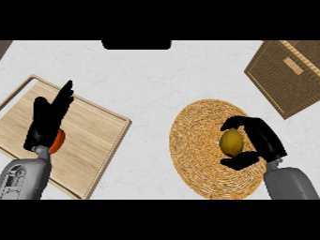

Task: Pick the lemon from the placemat and place it in the basket

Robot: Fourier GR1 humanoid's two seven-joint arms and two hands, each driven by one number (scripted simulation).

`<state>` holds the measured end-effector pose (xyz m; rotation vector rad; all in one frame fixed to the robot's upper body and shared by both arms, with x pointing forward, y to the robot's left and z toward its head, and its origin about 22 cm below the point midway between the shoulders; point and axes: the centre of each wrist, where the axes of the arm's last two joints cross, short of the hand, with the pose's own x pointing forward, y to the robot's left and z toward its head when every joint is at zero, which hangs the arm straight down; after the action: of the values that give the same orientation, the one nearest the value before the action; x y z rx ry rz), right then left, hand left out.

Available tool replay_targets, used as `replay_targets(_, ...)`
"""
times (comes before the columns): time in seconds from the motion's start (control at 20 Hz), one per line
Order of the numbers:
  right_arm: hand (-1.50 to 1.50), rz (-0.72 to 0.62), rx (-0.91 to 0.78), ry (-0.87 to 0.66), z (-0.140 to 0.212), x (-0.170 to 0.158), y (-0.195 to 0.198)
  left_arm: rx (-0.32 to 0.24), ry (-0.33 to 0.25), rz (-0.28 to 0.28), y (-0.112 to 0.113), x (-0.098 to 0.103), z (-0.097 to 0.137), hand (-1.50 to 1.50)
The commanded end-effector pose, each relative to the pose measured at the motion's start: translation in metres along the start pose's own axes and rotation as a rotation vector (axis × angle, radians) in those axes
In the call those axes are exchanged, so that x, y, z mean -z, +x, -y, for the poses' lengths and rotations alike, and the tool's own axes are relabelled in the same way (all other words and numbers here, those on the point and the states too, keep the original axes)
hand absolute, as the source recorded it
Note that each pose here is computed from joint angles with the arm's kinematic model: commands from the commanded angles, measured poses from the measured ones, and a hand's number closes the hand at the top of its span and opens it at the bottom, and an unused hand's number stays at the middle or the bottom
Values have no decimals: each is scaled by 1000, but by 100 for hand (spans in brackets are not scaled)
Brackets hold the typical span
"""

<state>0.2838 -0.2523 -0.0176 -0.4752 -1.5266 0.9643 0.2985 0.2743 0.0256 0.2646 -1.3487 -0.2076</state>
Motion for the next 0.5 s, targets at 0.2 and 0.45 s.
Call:
replay_targets(0.2, 150, -6, -352, 98, -19, 24, 27, 0, -21, 18, 0, -4, -12, 0)
replay_targets(0.45, 150, -40, -633, 287, -20, 51, 86, 5, -4, 12, -10, -3, 4, 0)
